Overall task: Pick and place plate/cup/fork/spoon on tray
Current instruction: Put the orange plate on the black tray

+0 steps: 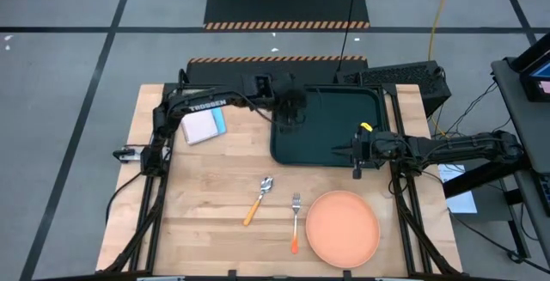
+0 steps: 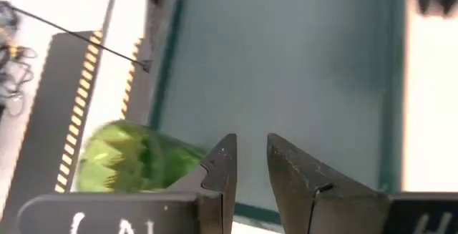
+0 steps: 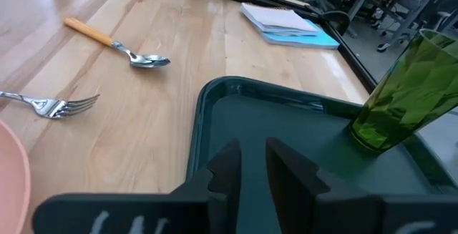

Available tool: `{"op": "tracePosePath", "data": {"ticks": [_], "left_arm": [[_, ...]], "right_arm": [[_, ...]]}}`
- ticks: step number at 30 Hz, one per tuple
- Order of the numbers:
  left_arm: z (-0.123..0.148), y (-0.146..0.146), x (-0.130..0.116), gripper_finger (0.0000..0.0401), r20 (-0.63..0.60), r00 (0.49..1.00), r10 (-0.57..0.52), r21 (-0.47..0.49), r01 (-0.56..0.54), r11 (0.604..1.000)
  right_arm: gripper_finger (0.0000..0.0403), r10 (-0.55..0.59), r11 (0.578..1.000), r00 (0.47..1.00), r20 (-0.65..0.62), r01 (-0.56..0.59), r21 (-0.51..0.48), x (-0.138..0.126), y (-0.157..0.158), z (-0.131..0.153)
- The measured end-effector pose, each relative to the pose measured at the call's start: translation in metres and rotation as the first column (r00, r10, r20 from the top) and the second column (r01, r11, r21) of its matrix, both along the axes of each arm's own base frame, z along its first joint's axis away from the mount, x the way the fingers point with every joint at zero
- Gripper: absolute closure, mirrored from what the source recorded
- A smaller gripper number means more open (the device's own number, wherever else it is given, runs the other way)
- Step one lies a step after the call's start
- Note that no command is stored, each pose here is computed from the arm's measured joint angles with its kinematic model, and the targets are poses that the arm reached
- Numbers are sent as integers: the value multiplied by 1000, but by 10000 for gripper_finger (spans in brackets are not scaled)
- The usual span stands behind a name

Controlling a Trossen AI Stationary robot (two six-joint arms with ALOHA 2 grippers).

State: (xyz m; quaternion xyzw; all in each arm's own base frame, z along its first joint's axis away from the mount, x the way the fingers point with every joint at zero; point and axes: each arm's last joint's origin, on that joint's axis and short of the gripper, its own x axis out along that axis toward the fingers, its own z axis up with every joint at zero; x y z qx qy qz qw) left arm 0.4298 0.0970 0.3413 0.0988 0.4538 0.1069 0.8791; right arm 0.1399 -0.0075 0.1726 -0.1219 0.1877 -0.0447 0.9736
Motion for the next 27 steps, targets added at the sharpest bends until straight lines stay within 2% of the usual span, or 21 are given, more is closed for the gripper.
{"op": "tracePosePath", "data": {"ticks": [9, 11, 15, 20, 24, 27], "left_arm": [[-3, -74, 1, 351, -85, 982, -170, -14, 169, 986], [-6, -87, 1, 357, -104, 971, -215, -8, 215, 976], [-19, -112, -9, 369, -241, 933, -267, -46, 264, 963], [-38, -143, -16, 391, -328, 892, -312, -72, 306, 949], [-62, -164, -21, 396, -394, 847, -357, -84, 354, 932], [-79, -178, -26, 389, -428, 826, -367, -97, 362, 927]], "right_arm": [[342, -14, 999, 1000, -21, 15, 52, 0, 1, -3], [342, 0, 998, 998, -69, 5, 68, 1, 4, -3], [342, 33, 978, 983, -182, 6, 211, 6, 18, 13], [342, 116, 925, 940, -322, 16, 380, 12, 49, 30], [342, 225, 884, 890, -397, -14, 468, 18, 88, 35], [342, 265, 858, 849, -458, 10, 514, 23, 119, 39]]}}
